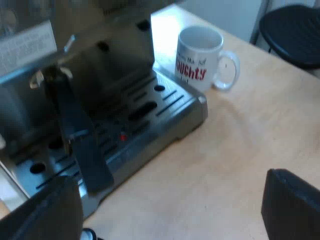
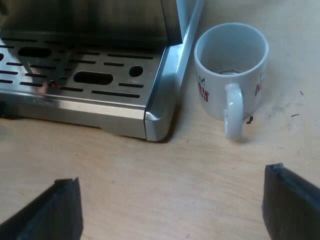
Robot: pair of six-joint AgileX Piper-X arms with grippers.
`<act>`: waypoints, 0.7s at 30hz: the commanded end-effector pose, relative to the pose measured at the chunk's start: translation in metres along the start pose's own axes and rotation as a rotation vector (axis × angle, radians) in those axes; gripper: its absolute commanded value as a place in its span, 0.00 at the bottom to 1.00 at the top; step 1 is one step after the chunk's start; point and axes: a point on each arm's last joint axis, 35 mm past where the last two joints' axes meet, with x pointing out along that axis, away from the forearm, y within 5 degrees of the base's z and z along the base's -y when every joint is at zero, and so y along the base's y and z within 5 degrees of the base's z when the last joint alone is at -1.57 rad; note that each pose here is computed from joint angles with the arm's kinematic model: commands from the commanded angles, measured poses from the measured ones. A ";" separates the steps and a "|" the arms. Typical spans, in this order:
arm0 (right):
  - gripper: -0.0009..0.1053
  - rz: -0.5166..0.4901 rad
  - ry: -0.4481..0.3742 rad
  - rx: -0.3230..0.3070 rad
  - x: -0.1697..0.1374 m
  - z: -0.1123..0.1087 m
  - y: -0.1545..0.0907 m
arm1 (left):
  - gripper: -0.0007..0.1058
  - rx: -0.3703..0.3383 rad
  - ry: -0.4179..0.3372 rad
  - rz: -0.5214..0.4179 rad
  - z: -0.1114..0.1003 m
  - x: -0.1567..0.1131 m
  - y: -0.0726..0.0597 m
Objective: Place mug into machine
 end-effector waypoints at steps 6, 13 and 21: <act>0.73 -0.014 -0.055 -0.030 -0.001 0.006 -0.001 | 0.75 0.010 -0.049 -0.018 0.007 -0.002 -0.002; 0.73 -0.034 -0.047 -0.022 0.018 -0.006 -0.003 | 0.75 0.010 -0.049 -0.018 0.007 -0.002 -0.002; 0.73 -0.034 -0.042 -0.021 0.045 -0.025 -0.003 | 0.75 0.010 -0.049 -0.018 0.007 -0.002 -0.002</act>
